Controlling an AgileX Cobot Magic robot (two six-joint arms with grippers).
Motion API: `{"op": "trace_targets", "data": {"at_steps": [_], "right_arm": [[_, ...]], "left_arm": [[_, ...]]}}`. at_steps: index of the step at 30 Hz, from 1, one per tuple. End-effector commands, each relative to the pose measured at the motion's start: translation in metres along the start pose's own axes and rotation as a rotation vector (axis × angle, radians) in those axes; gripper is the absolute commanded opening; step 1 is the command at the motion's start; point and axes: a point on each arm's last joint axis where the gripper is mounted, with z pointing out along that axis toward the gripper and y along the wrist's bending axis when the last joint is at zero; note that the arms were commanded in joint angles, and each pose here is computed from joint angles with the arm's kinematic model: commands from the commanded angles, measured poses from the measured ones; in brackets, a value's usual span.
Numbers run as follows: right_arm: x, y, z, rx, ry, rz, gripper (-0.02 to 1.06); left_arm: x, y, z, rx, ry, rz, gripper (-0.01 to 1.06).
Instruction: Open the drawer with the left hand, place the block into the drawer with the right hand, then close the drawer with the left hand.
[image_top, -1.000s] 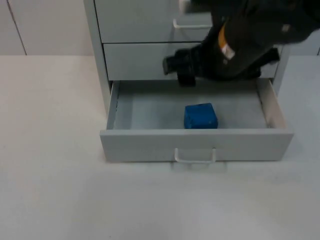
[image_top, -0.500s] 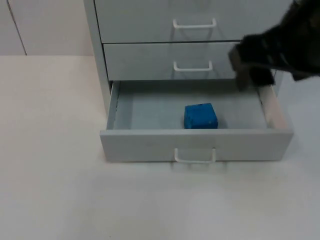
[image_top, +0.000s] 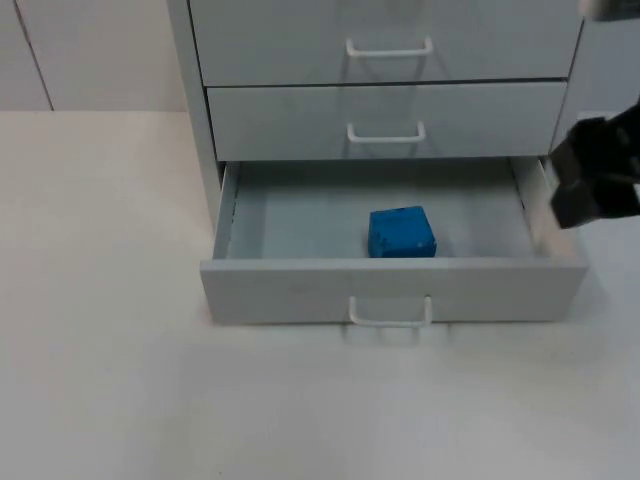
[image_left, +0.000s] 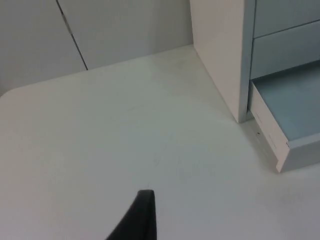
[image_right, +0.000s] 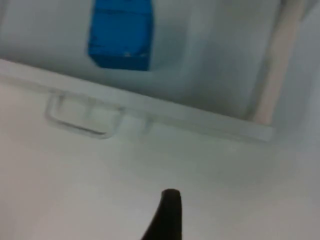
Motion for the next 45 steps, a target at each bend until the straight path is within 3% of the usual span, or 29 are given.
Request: {"op": "trace_targets", "data": {"at_steps": [1,3,5,6,7,12,18,25,38,45], "right_arm": [[0.000,-0.017,0.000,0.004,0.015,0.029,0.74],[-0.002,-0.030,0.002,0.007,0.025,0.059,0.74],[-0.003,-0.055,0.004,0.006,0.045,0.114,0.74],[-0.001,-0.075,0.004,-0.002,0.064,0.180,0.74],[-0.001,-0.075,0.004,-0.002,0.064,0.180,0.74],[0.014,-0.137,-0.002,0.035,0.143,0.316,0.71],[0.032,-0.170,-0.018,0.072,0.204,0.361,0.66],[0.029,-0.169,-0.039,0.098,0.120,0.338,0.65],[0.024,-0.133,-0.082,0.096,-0.014,0.142,0.65],[0.030,-0.129,-0.091,0.118,-0.098,0.148,0.65]], "left_arm": [[-0.001,-0.001,-0.001,0.008,-0.019,-0.002,1.05],[-0.001,-0.001,-0.001,0.008,-0.019,-0.002,1.05],[-0.001,-0.001,-0.001,0.007,-0.021,-0.002,1.05],[-0.001,-0.001,-0.001,0.007,-0.024,-0.002,1.05],[-0.001,-0.001,-0.001,0.007,-0.024,-0.002,1.05],[-0.001,-0.001,-0.001,0.007,-0.024,-0.002,1.05],[-0.001,-0.001,-0.001,0.007,-0.024,-0.002,1.05],[-0.001,-0.001,-0.001,0.006,-0.027,-0.002,1.05],[-0.002,-0.002,-0.001,0.018,-0.029,-0.016,1.05],[-0.001,-0.003,0.003,0.039,-0.004,-0.034,1.05]]}}
